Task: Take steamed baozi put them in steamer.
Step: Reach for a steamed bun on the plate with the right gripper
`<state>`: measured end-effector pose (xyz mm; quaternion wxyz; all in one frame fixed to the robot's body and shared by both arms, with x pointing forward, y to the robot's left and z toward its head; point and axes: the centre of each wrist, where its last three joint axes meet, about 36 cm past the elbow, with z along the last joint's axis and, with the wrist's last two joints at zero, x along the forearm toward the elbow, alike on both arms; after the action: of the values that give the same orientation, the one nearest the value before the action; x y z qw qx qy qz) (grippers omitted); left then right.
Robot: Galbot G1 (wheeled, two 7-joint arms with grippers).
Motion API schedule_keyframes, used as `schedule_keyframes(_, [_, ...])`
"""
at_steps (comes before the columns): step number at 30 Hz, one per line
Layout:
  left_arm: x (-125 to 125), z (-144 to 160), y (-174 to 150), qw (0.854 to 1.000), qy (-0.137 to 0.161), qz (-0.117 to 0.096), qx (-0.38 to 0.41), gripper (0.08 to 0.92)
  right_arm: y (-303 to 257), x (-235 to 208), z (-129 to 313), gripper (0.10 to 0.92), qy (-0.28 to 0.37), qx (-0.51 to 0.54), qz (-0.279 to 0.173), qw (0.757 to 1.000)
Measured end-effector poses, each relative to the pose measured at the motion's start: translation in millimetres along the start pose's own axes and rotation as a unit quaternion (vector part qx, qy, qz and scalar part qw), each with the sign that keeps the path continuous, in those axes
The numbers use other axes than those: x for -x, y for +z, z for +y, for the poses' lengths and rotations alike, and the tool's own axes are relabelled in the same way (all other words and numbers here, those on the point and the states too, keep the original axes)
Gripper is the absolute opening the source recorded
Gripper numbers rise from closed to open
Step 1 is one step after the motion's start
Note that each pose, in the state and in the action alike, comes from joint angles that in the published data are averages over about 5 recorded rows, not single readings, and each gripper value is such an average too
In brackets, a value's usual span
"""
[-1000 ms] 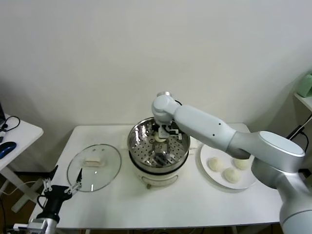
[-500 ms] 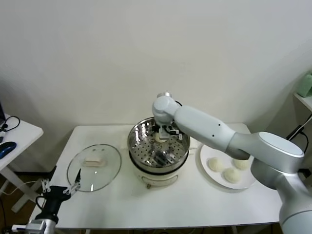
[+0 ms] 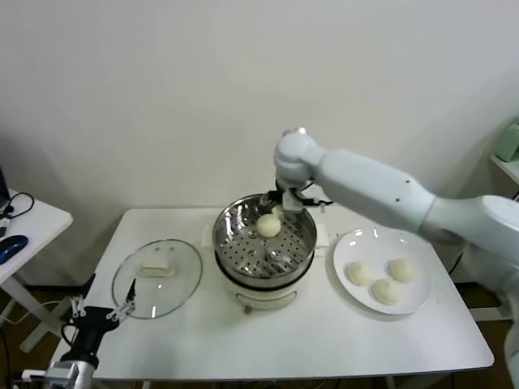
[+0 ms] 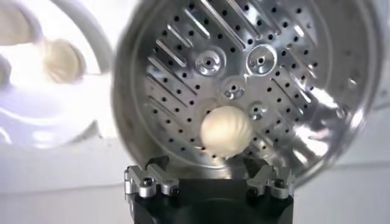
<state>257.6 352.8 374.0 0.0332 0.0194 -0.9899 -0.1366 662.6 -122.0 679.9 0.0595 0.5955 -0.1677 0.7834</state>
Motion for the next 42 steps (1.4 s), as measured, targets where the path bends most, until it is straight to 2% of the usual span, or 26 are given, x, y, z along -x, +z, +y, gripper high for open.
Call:
schedule_keyframes(4, [1,0,0,1.000,0.002,-0.001,-0.003,0.823,26,-14,44,0.823,0.020,0.139,-0.042,0.989])
schedule_keyframes(8, [0,1,1,1.000,0.002,-0.002,-0.005,0.823,51,-17,95,0.823,0.030,0.266,-0.070,0.961])
schedule_keyframes(16, [-1,0,-2,1.000,0.001,-0.007,-0.010,0.823,76,6,196,0.823,0.017,0.427,-0.083,0.900])
schedule_keyframes(22, [0,-2,-5,1.000,0.000,-0.011,-0.012,0.823,73,44,243,0.823,-0.004,0.486,-0.087,0.869])
schedule_keyframes(29, [1,-5,-7,1.000,-0.003,-0.011,-0.009,0.823,63,94,281,0.823,-0.030,0.524,-0.088,0.847])
schedule_keyframes(42, [-1,-7,1,1.000,-0.006,0.002,-0.007,0.823,43,159,290,0.823,-0.049,0.542,-0.103,0.833])
